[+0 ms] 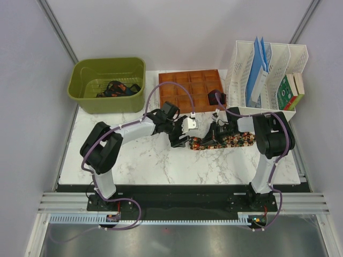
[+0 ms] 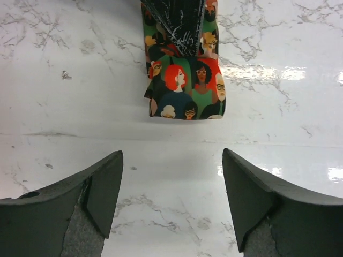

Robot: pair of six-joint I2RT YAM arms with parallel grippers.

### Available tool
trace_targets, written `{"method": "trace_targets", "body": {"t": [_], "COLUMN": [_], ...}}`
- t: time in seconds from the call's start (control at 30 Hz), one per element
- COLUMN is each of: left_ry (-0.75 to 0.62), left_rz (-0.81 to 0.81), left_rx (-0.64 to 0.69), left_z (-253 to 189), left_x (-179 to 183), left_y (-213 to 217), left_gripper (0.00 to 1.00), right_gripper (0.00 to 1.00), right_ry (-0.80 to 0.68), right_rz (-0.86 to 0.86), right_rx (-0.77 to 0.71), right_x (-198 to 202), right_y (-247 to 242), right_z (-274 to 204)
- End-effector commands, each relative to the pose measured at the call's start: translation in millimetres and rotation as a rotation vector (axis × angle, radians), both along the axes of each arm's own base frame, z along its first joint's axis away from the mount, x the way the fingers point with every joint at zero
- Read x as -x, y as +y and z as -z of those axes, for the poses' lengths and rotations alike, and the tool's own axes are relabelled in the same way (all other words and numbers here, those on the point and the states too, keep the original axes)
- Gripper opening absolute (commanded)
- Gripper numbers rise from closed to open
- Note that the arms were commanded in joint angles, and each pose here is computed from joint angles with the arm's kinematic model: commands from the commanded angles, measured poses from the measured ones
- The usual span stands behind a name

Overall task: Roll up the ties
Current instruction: Roll the tie at the center of the board.

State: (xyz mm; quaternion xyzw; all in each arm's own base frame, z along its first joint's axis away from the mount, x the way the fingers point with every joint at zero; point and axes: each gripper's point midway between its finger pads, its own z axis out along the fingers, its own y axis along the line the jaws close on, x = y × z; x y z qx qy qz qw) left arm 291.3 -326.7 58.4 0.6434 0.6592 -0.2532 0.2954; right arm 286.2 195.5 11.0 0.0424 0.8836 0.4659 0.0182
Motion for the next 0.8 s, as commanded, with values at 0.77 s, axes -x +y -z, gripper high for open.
{"method": "trace_targets", "body": {"t": [0.77], "left_ry": [0.028], "left_rz": [0.077], "left_rx": [0.041], "left_z": [-7], "left_x": [16], "left_y": [-32], "left_gripper": [0.47], "right_gripper": [0.0], "right_ry": [0.004], "right_rz": [0.017], "right_rx": [0.191], "right_x": [12], "right_y": [24], "right_z": [60]}}
